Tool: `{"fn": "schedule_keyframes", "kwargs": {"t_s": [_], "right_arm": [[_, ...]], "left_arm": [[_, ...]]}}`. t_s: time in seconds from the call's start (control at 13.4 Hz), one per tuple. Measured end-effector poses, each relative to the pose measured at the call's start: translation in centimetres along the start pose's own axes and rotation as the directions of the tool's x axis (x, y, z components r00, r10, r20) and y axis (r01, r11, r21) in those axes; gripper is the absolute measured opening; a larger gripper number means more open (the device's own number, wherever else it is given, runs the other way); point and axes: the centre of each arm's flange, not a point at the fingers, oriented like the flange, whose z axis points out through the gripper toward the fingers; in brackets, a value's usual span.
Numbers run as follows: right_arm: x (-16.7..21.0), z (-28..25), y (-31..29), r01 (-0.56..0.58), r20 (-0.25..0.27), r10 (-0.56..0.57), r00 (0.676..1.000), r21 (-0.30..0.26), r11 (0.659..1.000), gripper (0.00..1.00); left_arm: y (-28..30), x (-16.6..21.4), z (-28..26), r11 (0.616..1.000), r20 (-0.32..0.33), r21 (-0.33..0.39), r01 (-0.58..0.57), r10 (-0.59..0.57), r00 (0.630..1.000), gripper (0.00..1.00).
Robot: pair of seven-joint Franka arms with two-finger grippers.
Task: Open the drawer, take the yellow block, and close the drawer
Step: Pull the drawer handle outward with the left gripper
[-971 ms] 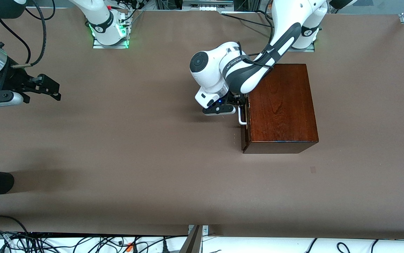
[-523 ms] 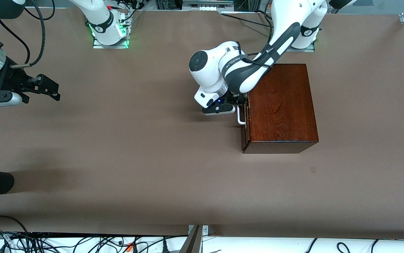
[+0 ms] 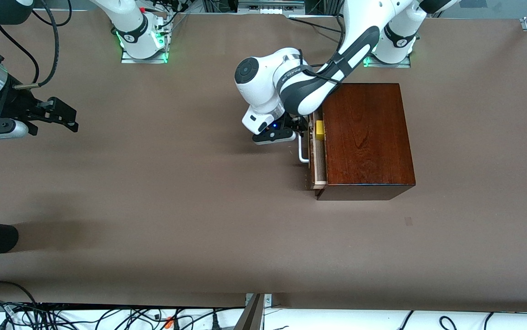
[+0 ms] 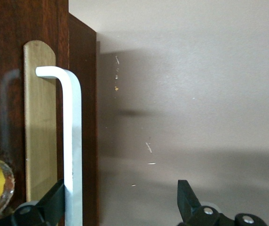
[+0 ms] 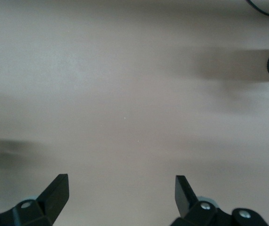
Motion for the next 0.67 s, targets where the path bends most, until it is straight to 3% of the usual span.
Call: {"fn": "schedule_keyframes", "kwargs": {"t_s": [0.67], "right_arm": [[0.4, 0.6, -0.2, 0.003, 0.0, -0.003, 1.0, 0.0, 1.0, 1.0]], "left_arm": [[2.2, -0.1, -1.0, 0.999, -0.005, -0.031, 0.021, -0.021, 1.0, 1.0]]}}
